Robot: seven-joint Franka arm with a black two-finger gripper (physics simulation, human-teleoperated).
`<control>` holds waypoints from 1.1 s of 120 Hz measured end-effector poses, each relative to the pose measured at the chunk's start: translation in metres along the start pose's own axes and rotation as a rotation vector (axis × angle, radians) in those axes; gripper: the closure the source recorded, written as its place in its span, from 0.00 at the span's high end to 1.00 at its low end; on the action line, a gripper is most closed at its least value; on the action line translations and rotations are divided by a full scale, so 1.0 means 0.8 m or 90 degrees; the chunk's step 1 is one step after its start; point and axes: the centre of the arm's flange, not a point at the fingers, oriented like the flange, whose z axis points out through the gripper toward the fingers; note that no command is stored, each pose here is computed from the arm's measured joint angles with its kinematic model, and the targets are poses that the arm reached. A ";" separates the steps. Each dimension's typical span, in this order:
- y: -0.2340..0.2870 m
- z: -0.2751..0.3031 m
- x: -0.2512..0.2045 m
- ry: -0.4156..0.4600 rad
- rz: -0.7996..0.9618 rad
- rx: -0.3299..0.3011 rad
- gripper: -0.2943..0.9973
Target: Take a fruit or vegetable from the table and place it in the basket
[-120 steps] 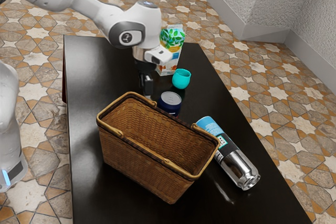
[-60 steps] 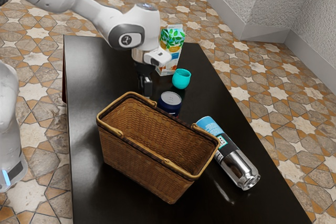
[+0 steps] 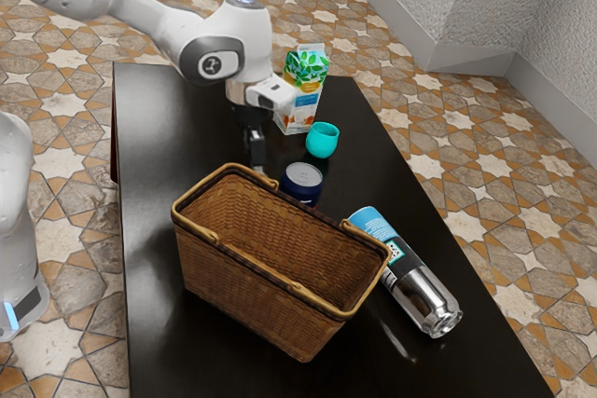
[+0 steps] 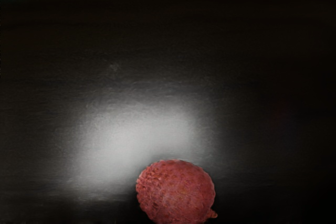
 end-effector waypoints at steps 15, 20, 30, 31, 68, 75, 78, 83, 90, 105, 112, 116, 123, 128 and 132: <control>-0.005 0.000 -0.002 0.008 -0.002 -0.006 0.77; -0.006 0.000 -0.002 0.010 -0.002 -0.007 0.77; -0.010 0.000 -0.003 0.013 -0.002 -0.008 0.77; -0.010 0.000 -0.003 0.013 -0.002 -0.008 0.77; -0.013 0.009 -0.010 0.007 0.002 -0.013 0.77; -0.014 0.009 -0.010 0.007 0.003 -0.013 0.77; -0.014 0.009 -0.010 0.007 0.003 -0.013 0.77; -0.016 0.009 -0.011 0.007 0.002 -0.014 0.76; -0.017 0.010 -0.012 0.006 0.000 -0.014 0.73; -0.019 0.010 -0.013 0.006 -0.001 -0.015 0.54; -0.018 0.010 -0.013 0.007 -0.001 -0.015 0.46; -0.018 0.010 -0.013 0.007 0.000 -0.015 0.42; -0.017 0.009 -0.013 0.008 0.000 -0.015 0.38; -0.017 0.009 -0.013 0.008 -0.001 -0.015 0.36; -0.017 0.009 -0.013 0.008 -0.001 -0.015 0.34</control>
